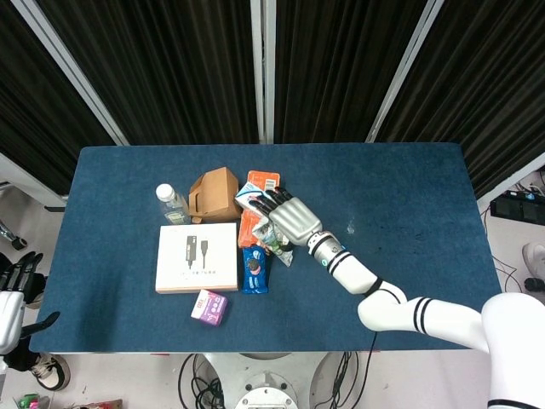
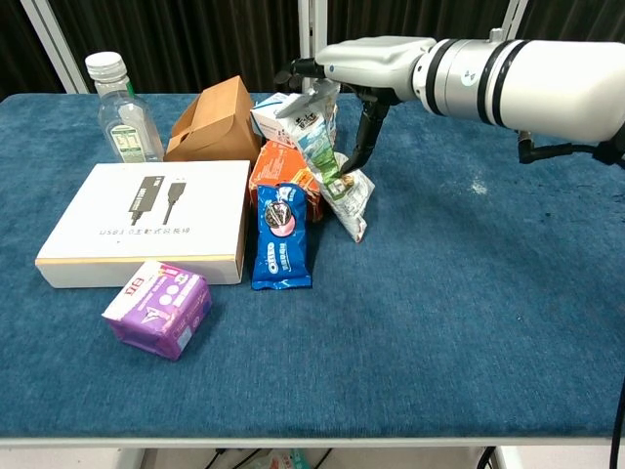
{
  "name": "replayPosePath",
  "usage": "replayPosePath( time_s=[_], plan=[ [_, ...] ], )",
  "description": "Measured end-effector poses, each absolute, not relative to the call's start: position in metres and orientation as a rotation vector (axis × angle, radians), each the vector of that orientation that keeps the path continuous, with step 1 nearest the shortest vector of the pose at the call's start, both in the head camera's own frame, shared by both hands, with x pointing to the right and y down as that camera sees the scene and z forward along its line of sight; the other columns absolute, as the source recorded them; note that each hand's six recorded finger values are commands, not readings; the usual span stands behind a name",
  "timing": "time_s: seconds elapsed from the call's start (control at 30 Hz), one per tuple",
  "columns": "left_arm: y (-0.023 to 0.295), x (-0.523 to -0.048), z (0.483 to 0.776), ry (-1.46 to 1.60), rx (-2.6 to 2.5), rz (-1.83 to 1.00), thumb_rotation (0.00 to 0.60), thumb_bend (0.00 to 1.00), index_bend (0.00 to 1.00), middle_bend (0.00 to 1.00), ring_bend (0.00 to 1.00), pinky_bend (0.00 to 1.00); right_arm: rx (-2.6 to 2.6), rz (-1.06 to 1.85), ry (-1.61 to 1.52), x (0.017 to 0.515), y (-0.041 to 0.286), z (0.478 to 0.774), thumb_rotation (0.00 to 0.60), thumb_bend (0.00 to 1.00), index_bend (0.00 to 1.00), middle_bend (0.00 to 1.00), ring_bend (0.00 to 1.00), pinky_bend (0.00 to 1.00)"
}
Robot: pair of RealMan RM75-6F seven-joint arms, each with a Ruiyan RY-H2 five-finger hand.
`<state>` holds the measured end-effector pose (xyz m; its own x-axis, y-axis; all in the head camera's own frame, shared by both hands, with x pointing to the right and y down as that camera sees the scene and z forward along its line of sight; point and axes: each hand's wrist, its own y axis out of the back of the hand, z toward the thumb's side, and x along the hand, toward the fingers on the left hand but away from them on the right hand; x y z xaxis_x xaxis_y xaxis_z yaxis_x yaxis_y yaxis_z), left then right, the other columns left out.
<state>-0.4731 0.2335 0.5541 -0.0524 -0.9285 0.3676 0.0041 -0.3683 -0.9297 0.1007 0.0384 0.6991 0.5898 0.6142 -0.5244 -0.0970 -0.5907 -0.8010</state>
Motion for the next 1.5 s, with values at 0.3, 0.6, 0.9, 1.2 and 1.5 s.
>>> replayPosePath(
  time_s=[0.3, 0.6, 0.9, 1.2, 1.5],
  plan=[
    [0.236, -0.476, 0.555, 1.040, -1.447, -1.535, 0.598, 0.04, 0.07, 0.06, 0.13, 0.23, -1.902, 1.004, -0.470, 0.096, 0.039, 0.698, 0.600, 0.17, 0.72, 0.60, 0.52, 0.64],
    [0.237, -0.476, 0.556, 1.041, -1.452, -1.535, 0.597, 0.04, 0.08, 0.06, 0.13, 0.23, -1.857, 0.986, -0.491, 0.103, 0.039, 0.695, 0.600, 0.24, 0.99, 0.80, 0.71, 0.84],
    [0.237, -0.475, 0.556, 1.040, -1.457, -1.531, 0.599, 0.04, 0.08, 0.06, 0.13, 0.23, -1.817, 0.957, -0.543, 0.122, 0.032, 0.674, 0.600, 0.28, 1.00, 0.82, 0.74, 0.86],
    [0.236, -0.469, 0.557, 1.038, -1.467, -1.518, 0.599, 0.04, 0.08, 0.06, 0.13, 0.23, -1.806, 0.822, -0.795, 0.139, 0.011, 0.620, 0.600, 0.29, 1.00, 0.83, 0.74, 0.87],
    [0.236, -0.466, 0.555, 1.035, -1.469, -1.507, 0.599, 0.04, 0.08, 0.06, 0.13, 0.23, -1.767, 0.433, -1.245, 0.136, 0.006, 0.559, 0.600, 0.30, 1.00, 0.83, 0.75, 0.87]
  ],
)
